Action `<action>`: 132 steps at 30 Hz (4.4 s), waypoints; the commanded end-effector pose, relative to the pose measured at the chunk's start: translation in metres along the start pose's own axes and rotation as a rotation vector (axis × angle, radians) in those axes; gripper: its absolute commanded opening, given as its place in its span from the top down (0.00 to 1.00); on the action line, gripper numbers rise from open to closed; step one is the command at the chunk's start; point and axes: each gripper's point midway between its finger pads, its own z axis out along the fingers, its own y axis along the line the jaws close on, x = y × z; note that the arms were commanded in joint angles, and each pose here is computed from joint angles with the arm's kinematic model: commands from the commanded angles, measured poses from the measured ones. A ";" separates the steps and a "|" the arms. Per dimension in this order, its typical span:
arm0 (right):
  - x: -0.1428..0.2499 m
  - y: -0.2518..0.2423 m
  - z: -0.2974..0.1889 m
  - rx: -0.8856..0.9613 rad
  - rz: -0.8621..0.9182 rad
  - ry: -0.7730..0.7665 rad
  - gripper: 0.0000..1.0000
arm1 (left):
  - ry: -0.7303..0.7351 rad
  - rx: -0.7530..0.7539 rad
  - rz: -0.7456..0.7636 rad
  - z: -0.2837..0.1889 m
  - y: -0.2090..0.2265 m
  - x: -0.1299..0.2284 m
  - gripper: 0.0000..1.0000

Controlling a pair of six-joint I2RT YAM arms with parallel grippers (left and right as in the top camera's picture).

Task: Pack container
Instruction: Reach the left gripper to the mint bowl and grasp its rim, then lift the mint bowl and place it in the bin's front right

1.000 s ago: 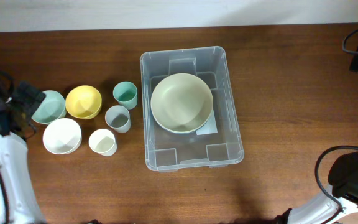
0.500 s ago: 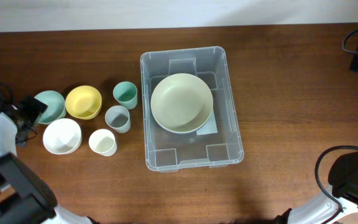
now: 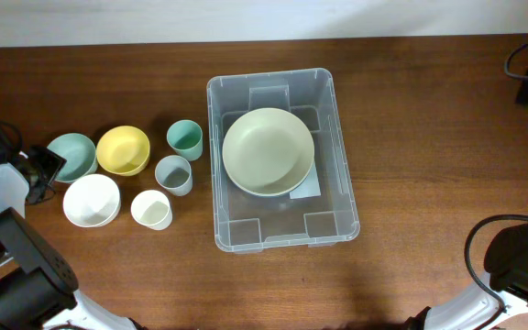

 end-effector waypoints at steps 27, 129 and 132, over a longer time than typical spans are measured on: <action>-0.004 -0.002 -0.003 0.005 0.011 -0.013 0.01 | 0.030 -0.059 -0.005 0.024 0.022 0.003 0.86; -0.004 -0.002 -0.003 0.005 0.011 -0.013 0.01 | 0.533 0.358 1.722 -0.197 -0.295 0.418 0.51; -0.004 -0.002 -0.003 0.004 0.011 -0.013 0.01 | 0.482 0.368 1.591 -0.196 -0.312 0.391 0.55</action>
